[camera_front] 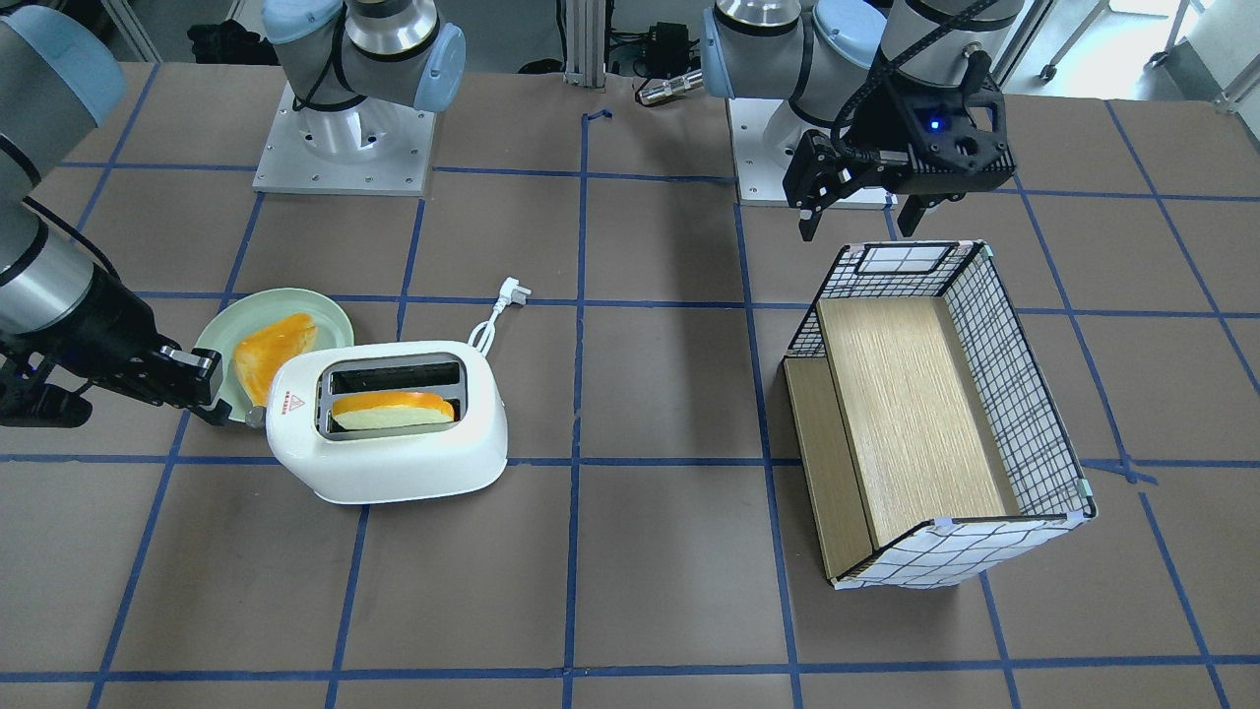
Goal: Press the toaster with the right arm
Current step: 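Move the right gripper outward and down beside the toaster's lever side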
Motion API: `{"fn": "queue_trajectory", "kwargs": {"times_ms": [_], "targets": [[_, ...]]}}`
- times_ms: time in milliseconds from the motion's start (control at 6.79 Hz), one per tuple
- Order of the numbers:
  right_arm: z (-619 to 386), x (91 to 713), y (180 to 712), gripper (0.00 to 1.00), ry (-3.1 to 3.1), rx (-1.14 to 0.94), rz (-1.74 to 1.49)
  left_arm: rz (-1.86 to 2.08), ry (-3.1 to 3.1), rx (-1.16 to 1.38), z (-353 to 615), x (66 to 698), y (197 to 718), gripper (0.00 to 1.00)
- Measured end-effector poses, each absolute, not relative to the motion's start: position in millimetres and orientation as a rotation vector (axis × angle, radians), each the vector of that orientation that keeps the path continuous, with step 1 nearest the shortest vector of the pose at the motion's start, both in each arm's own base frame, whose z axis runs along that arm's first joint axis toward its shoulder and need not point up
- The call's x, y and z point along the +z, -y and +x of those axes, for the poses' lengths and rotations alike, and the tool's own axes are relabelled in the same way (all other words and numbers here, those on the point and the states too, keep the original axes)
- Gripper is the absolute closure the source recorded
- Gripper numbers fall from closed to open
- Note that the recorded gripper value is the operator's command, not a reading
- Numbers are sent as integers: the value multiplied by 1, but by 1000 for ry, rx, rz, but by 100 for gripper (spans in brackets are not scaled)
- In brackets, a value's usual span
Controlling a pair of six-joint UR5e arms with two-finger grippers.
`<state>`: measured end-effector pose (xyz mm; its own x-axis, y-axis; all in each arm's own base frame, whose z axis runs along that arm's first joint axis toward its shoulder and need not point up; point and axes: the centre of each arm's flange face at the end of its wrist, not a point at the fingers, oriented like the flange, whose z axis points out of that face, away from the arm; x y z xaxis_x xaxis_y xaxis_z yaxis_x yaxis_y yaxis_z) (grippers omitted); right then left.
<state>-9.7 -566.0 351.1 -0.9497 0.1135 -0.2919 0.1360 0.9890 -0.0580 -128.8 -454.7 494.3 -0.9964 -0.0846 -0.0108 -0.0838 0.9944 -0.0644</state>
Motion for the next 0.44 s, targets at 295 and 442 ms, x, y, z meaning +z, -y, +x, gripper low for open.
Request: {"fn": "queue_trajectory", "kwargs": {"times_ms": [295,442], "targets": [[-21,341,564,100,-2781,-114,216,-132,-3124,-100,-129,494,455,0],[-25,334,563,100,-2750,-105,224,-132,-3124,-100,-129,494,455,0]]}}
